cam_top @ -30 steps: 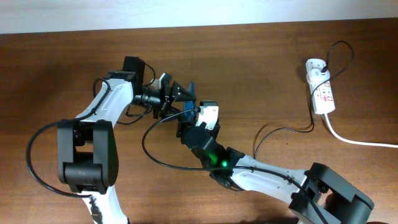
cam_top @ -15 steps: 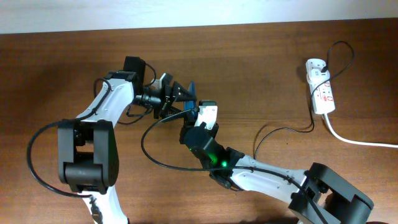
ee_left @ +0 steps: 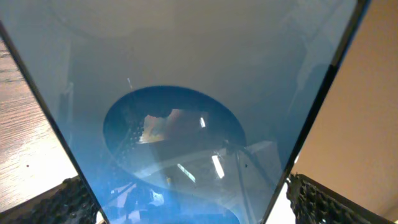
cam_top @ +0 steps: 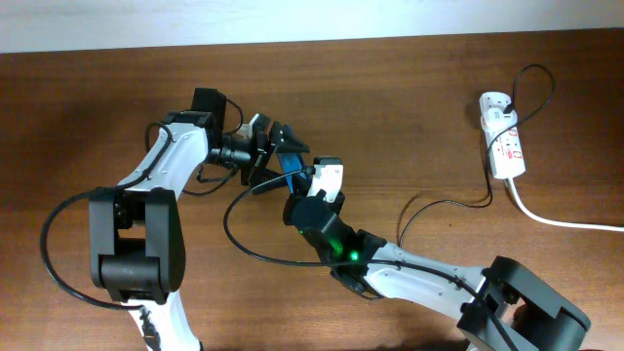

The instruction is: Plug charger to phone and switch on socket

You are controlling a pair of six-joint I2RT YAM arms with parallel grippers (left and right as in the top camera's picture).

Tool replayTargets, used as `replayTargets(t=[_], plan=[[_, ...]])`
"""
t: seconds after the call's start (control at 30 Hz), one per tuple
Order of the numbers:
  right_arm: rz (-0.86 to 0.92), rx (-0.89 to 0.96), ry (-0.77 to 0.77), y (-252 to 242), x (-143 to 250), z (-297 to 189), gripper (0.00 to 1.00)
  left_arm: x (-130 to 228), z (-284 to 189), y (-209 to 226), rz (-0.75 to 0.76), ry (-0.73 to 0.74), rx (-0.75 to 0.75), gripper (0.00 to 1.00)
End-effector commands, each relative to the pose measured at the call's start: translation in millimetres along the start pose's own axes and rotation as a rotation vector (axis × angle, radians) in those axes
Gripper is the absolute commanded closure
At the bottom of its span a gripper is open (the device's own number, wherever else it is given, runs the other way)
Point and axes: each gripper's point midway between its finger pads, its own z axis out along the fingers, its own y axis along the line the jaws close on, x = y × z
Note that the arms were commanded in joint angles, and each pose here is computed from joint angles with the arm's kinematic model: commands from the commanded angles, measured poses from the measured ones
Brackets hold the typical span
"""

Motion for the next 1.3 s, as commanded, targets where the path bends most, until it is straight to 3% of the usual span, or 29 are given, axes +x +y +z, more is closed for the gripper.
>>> replayTargets(t=[0.0, 0.23, 0.37, 0.47, 0.57, 0.63, 0.7, 0.77, 0.9, 1.03, 1.13, 1.27], plan=[[0.039, -0.043, -0.052, 9.1, -30.8, -6.0, 0.96, -2.8, -5.2, -8.7, 0.016, 0.003, 0.042, 0.01], [0.071, -0.035, -0.080, -2.4, -61.8, -17.0, 0.96, -0.7, -19.5, -11.0, 0.211, -0.044, -0.006, 0.01], [0.061, -0.015, -0.062, -7.9, -62.6, -22.4, 0.96, 3.3, -66.3, -32.5, 0.404, -0.236, -0.178, 0.01], [0.075, -0.041, -0.070, -2.6, -69.3, -28.0, 0.96, 15.6, -126.4, -48.1, 0.522, -0.492, -0.445, 0.01], [0.175, -0.088, -0.027, 1.7, -67.0, -27.8, 0.96, 46.6, -189.5, -60.2, 0.565, -0.741, -0.689, 0.04], [0.363, -0.089, 0.052, -13.4, -63.2, -20.5, 0.96, 85.7, -224.4, -84.9, 0.654, -0.898, -0.748, 0.05], [0.429, -0.122, 0.110, -27.0, -69.2, -14.1, 0.96, 127.0, -257.9, -91.3, 0.700, -1.030, -0.855, 0.04], [0.463, -0.133, 0.129, -45.0, -79.7, -9.2, 0.96, 172.6, -291.5, -81.6, 0.638, -1.174, -0.963, 0.01], [0.514, -0.176, 0.180, -67.5, -90.9, -6.4, 0.96, 260.0, -317.1, -48.3, 0.331, -1.439, -0.833, 0.01], [0.534, -0.144, 0.182, -86.2, -93.2, -3.5, 0.96, 299.2, -315.6, -20.2, 0.177, -1.536, -0.706, 0.01], [0.557, -0.136, 0.184, -100.0, -98.6, -3.4, 0.96, 271.6, -305.7, -8.3, 0.152, -1.566, -0.643, 0.01], [0.579, -0.187, 0.220, -101.8, -101.4, -6.6, 0.96, 175.1, -238.8, 16.7, 0.219, -1.392, -0.483, 0.01]])
